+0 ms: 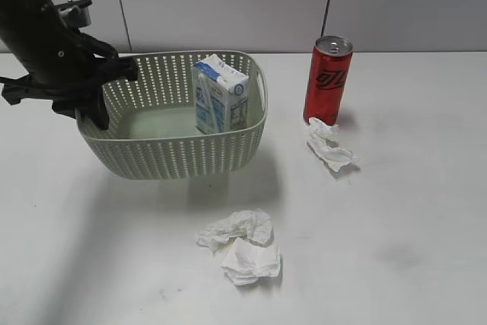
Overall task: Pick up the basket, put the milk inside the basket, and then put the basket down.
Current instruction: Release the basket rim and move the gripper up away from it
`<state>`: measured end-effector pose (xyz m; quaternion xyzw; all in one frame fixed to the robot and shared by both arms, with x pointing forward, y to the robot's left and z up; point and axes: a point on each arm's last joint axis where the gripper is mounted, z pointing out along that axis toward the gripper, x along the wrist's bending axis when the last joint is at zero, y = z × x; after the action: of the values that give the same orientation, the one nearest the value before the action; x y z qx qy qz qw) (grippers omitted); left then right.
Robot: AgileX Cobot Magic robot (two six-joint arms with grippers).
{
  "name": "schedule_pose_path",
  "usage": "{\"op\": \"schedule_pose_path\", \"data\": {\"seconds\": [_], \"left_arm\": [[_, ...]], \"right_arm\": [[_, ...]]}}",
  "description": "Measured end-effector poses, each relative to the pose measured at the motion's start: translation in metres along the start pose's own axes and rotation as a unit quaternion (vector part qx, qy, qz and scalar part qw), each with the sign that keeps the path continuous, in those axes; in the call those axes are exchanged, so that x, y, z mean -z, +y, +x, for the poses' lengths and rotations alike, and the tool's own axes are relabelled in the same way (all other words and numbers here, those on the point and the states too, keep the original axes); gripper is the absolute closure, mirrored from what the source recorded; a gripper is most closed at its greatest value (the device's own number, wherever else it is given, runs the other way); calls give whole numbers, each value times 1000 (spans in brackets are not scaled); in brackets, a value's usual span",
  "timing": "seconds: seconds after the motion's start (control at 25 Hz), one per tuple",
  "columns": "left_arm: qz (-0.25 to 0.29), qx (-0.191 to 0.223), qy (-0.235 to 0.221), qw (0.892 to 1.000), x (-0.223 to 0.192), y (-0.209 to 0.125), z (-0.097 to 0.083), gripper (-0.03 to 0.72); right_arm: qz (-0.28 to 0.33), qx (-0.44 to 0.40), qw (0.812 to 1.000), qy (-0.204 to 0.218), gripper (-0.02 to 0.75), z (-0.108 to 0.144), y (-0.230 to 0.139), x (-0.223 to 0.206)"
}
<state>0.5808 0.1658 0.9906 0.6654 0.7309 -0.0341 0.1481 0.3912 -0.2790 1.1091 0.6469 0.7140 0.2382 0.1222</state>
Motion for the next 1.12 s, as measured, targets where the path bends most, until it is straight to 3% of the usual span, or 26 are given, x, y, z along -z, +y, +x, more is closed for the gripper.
{"op": "schedule_pose_path", "data": {"seconds": [0.52,0.84,1.12], "left_arm": [[10,-7,15,1000,-44,34,-4,688],[-49,-9,0,999,-55,46,-6,688],[-61,-18,5,998,-56,49,-5,688]], "right_arm": [[-131,33,990,-38,146,-1,-125,8],[-273,50,960,-42,146,3,-160,29],[-291,46,955,-44,146,3,-165,32]]}}
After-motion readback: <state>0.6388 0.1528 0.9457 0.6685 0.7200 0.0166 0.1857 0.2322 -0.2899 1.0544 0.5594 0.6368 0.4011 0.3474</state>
